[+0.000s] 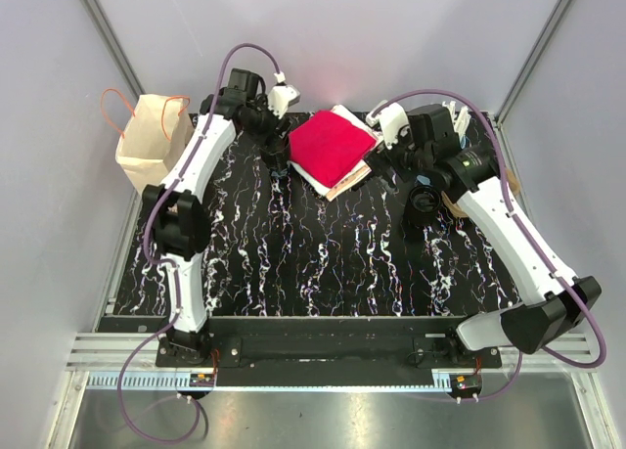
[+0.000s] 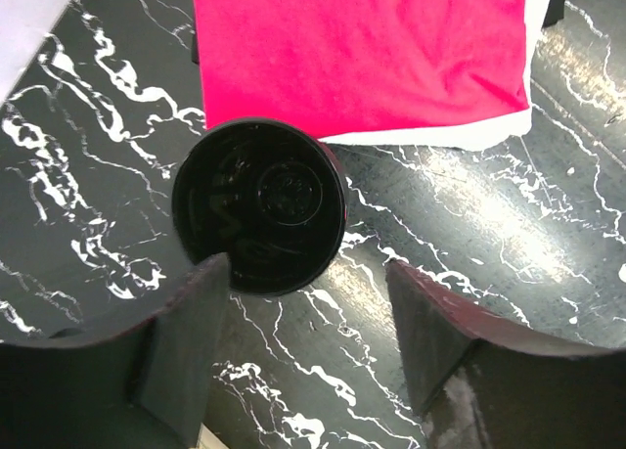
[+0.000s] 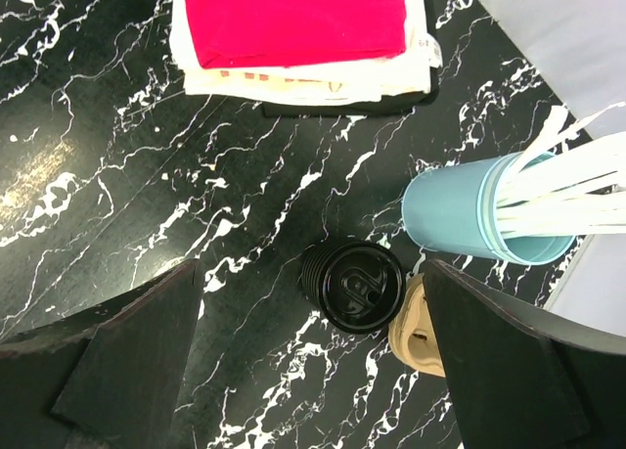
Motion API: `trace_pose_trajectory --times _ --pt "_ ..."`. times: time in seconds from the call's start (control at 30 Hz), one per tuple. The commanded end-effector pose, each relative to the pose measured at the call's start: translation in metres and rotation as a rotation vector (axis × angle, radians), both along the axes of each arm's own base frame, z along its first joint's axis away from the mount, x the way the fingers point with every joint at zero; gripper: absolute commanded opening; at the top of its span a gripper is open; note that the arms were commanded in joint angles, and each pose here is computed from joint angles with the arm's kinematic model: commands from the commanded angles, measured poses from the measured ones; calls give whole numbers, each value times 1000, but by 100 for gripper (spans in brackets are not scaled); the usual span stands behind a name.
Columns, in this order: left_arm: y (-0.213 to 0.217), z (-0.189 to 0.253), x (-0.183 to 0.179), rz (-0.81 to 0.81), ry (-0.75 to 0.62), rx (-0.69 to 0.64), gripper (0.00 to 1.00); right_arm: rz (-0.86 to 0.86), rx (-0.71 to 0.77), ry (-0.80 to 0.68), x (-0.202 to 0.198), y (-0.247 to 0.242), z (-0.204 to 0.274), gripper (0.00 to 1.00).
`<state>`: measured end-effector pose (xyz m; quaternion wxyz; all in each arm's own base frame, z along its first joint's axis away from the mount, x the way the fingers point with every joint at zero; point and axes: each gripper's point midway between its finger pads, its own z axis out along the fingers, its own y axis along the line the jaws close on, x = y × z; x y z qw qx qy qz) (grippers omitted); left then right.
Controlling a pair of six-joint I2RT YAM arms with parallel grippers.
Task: Pack the takeout coffee
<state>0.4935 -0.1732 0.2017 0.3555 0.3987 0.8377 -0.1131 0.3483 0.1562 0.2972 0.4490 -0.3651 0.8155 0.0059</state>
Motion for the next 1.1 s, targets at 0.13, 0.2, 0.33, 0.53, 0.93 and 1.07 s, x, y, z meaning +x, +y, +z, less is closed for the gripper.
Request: trace_pose_trajectory --times 0.13,0.2,0.33,0.53,0.93,1.07 --pt "-10 -5 4 -64 24 -17 63 -13 43 -85 3 -4 24 100" --pt "-11 -8 4 -70 30 -14 61 -17 44 -85 4 -5 24 100" --pt "-10 -11 5 -68 33 -9 58 -17 49 -81 4 -5 23 100" --pt "-10 -13 8 -67 32 -7 48 -22 53 -82 6 -5 24 100" --pt "-9 -19 10 -64 38 7 40 -24 61 -78 7 -5 24 100" --pt "-10 -22 11 -66 41 12 37 -24 60 -77 8 -4 23 100"
